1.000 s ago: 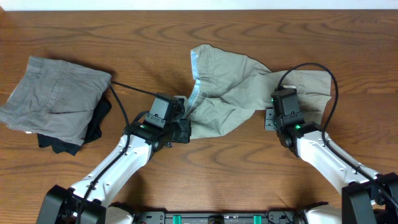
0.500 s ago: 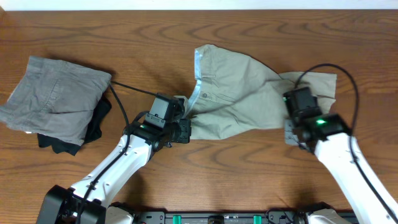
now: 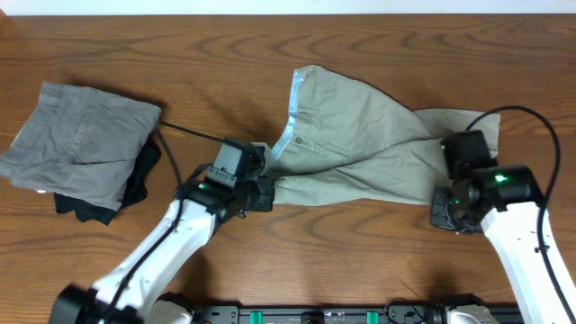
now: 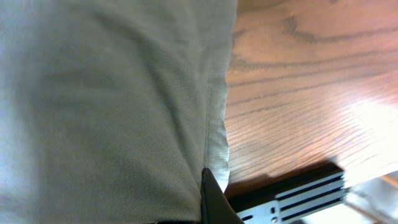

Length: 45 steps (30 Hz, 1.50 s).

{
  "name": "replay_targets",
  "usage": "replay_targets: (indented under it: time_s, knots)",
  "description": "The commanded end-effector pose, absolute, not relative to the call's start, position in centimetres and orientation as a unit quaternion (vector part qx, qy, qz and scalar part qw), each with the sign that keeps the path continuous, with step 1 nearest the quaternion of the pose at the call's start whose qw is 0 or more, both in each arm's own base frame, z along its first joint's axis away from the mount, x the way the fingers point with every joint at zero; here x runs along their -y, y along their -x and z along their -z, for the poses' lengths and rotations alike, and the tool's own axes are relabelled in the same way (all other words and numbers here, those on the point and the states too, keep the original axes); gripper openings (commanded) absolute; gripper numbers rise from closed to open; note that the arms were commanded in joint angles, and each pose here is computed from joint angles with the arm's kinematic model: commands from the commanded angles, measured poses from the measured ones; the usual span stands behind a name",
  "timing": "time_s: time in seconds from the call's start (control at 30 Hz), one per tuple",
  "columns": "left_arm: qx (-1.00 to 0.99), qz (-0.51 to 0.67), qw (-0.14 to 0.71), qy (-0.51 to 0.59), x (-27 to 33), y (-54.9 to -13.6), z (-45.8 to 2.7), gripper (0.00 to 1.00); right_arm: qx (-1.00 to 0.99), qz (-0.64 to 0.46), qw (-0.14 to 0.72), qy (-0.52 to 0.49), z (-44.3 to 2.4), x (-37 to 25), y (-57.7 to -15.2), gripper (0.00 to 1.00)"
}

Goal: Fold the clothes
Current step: 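Pull the shorts apart, right gripper moving right and down, then drag the waistband upward with the left gripper to straighten shorts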

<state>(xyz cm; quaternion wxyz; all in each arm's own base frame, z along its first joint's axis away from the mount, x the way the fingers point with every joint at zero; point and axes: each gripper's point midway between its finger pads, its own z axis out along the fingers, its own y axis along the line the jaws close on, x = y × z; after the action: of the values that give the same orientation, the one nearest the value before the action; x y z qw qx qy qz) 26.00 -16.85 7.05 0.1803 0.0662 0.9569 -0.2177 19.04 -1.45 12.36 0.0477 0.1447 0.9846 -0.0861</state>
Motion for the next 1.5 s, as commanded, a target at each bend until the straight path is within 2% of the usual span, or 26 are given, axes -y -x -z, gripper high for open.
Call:
replay_targets:
  time_s: [0.0,0.17,0.27,0.63,0.77,0.8,0.87,0.97,1.17,1.3,1.4,1.47]
  knots:
    - [-0.937,0.250,0.230,-0.083,17.5,-26.2,-11.1,0.06,-0.984,0.023,0.042,-0.171,-12.9,0.7,-19.3,0.01]
    - [-0.910,0.273,0.298,-0.093,17.2,-25.6,-15.7,0.06,-0.984,-0.075,0.013,-0.163,-14.3,-1.5,-18.5,0.01]
    - [-0.907,0.272,0.309,-0.092,16.7,-24.9,-16.7,0.06,-0.980,-0.109,-0.002,-0.164,-15.1,-2.7,-17.8,0.01]
    - [-0.942,0.222,0.241,-0.073,14.4,-22.0,-13.9,0.07,-0.970,-0.148,-0.024,-0.190,-17.2,-4.3,-13.5,0.01]
    - [-0.940,0.223,0.250,-0.073,14.4,-22.1,-14.3,0.17,-0.969,-0.163,-0.003,-0.187,-18.2,-4.8,-12.2,0.01]
    - [-0.938,0.221,0.255,-0.075,14.3,-22.2,-14.4,0.24,-0.969,-0.164,0.003,-0.186,-18.4,-4.8,-12.0,0.01]
    - [-0.936,0.211,0.273,-0.072,13.8,-22.5,-15.1,0.27,-0.969,-0.166,0.016,-0.183,-18.7,-4.8,-11.6,0.01]
    - [-0.927,0.211,0.301,-0.071,13.6,-22.6,-16.5,0.35,-0.969,-0.167,0.028,-0.181,-18.9,-4.8,-11.5,0.07]
    - [-0.906,0.193,0.374,-0.056,12.4,-23.8,-19.6,0.35,-0.968,-0.167,0.055,-0.177,-18.9,-4.6,-13.0,0.11]
    - [-0.887,0.201,0.411,-0.060,12.9,-25.3,-21.1,0.34,-0.962,-0.175,0.103,-0.184,-19.3,-4.5,-16.0,0.14]
    - [-0.883,0.204,0.418,-0.061,13.5,-26.7,-21.1,0.27,-0.957,-0.178,0.144,-0.179,-19.7,-4.2,-18.7,0.13]
    - [-0.886,0.207,0.409,-0.067,14.3,-27.6,-20.3,0.24,-0.956,-0.163,0.165,-0.179,-19.5,-3.5,-20.7,0.09]
